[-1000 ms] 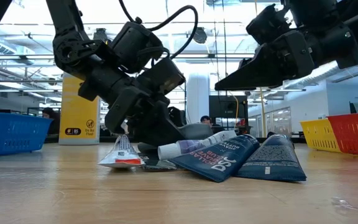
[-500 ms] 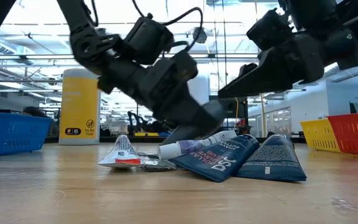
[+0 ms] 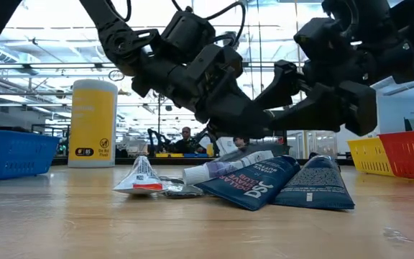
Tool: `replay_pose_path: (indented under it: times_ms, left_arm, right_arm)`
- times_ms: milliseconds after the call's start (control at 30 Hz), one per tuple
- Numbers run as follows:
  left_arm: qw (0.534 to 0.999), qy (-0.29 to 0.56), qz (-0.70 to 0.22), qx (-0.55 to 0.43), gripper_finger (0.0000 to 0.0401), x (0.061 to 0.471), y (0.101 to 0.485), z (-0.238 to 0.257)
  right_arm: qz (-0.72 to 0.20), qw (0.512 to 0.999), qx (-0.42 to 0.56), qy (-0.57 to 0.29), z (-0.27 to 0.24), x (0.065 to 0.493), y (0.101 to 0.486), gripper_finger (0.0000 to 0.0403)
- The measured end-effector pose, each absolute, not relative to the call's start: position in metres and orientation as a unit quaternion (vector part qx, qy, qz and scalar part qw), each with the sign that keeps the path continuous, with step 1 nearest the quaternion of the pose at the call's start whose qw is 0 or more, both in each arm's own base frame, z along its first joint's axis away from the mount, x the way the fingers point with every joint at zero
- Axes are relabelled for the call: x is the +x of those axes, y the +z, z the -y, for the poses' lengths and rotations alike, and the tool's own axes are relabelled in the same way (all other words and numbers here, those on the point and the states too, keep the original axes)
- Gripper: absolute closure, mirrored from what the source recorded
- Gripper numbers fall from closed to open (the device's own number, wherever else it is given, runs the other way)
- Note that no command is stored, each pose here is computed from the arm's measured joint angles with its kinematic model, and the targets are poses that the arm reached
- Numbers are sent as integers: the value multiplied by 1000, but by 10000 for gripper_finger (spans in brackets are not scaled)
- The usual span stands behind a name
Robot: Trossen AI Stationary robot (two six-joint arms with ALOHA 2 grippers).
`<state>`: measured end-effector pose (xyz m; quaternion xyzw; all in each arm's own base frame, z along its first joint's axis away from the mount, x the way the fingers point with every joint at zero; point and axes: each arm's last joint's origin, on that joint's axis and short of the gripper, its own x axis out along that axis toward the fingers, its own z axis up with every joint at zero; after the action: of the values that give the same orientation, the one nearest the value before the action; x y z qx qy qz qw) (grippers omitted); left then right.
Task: Pick & Place Travel size toiletries
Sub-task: Put the black deodorant into the yellow basket
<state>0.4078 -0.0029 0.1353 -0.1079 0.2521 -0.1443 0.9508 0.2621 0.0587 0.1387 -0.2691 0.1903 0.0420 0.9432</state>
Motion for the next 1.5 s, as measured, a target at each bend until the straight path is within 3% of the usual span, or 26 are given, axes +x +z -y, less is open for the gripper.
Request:
replay_pose_path:
  times_ms: [100, 233, 467, 700, 967, 1233, 1500]
  left_arm:
    - [945, -134, -280, -106, 176, 404, 134, -5]
    - [936, -106, -323, -95, 195, 388, 157, -16]
    - [937, 39, -347, -25, 229, 359, 188, -11]
    - [949, 53, -307, -52, 250, 335, 152, 5]
    - [962, 40, -262, -61, 264, 314, 128, 25]
    - [964, 50, -257, -37, 259, 311, 126, 34]
    - [964, 49, -261, -36, 269, 311, 126, 34]
  right_arm:
    - [-207, 943, -256, 50, -62, 260, 135, 103]
    - [-209, 963, -156, 74, -61, 260, 135, 103]
    - [-238, 969, -31, 59, -54, 275, 124, 103]
    - [-274, 959, -29, 70, -60, 299, 104, 122]
    - [-296, 954, -4, 52, -54, 302, 98, 204]
    - [-307, 952, -9, 15, -52, 282, 145, 204]
    - [-424, 902, 75, -39, -45, 204, 224, 204]
